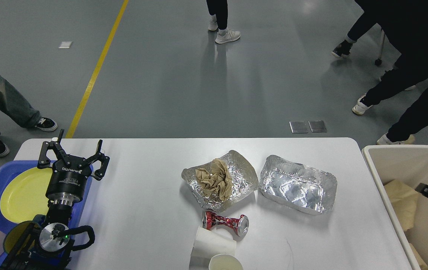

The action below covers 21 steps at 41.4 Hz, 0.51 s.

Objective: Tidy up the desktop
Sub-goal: 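Release the bag in the bin and raise the right gripper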

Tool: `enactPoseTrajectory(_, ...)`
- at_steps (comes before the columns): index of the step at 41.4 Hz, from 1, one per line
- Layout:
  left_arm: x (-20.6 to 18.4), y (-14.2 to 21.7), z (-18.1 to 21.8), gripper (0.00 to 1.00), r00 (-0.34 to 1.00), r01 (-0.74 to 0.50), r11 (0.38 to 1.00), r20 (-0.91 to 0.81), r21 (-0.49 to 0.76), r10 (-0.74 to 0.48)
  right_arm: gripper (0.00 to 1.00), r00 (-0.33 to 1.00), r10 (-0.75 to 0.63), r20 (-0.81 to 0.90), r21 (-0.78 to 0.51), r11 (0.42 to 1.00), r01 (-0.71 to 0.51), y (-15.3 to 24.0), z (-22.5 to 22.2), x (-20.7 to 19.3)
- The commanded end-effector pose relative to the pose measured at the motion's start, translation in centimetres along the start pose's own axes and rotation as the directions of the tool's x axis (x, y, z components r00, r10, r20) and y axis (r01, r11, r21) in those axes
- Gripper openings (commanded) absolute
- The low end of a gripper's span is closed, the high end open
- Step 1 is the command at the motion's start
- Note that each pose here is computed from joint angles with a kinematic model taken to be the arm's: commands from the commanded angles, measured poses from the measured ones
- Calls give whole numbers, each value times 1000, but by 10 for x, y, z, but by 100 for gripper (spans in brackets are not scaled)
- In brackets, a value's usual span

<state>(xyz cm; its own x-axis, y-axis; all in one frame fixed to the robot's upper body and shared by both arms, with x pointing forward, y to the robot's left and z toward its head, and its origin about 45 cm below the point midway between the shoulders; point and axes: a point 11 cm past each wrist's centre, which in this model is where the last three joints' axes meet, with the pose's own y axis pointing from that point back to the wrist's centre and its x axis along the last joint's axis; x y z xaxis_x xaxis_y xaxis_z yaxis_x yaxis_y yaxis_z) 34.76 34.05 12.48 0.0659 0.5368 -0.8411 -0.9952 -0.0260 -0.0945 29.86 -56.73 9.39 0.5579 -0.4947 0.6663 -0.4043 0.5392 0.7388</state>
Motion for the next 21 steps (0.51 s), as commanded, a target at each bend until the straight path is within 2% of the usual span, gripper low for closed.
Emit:
enactPoseTrajectory(1, 0, 0, 0, 97, 1000, -1, 1000, 0, -1, 1, 100, 988, -96, -121, 56, 993, 103, 28, -41, 34)
enactPoseTrajectory(6, 0, 0, 0, 97, 1000, 1, 1000, 0, 0, -1, 100, 957, -191, -219, 104, 971, 217, 69, -84, 61)
enactPoseTrajectory(11, 0, 0, 0, 97, 1000, -1, 1000, 0, -1, 1, 100, 884, -321, -340, 126, 916, 381, 143, -136, 89)
enactPoseTrajectory(19, 0, 0, 0, 97, 1000, -1, 1000, 0, 1, 1, 100, 757, -435, -487, 84, 840, 537, 226, -177, 103)
enactPoseTrajectory(21, 0, 0, 0, 97, 1000, -1, 1000, 0, -1, 1, 100, 709, -460, -535, 59, 817, 574, 257, -188, 105)
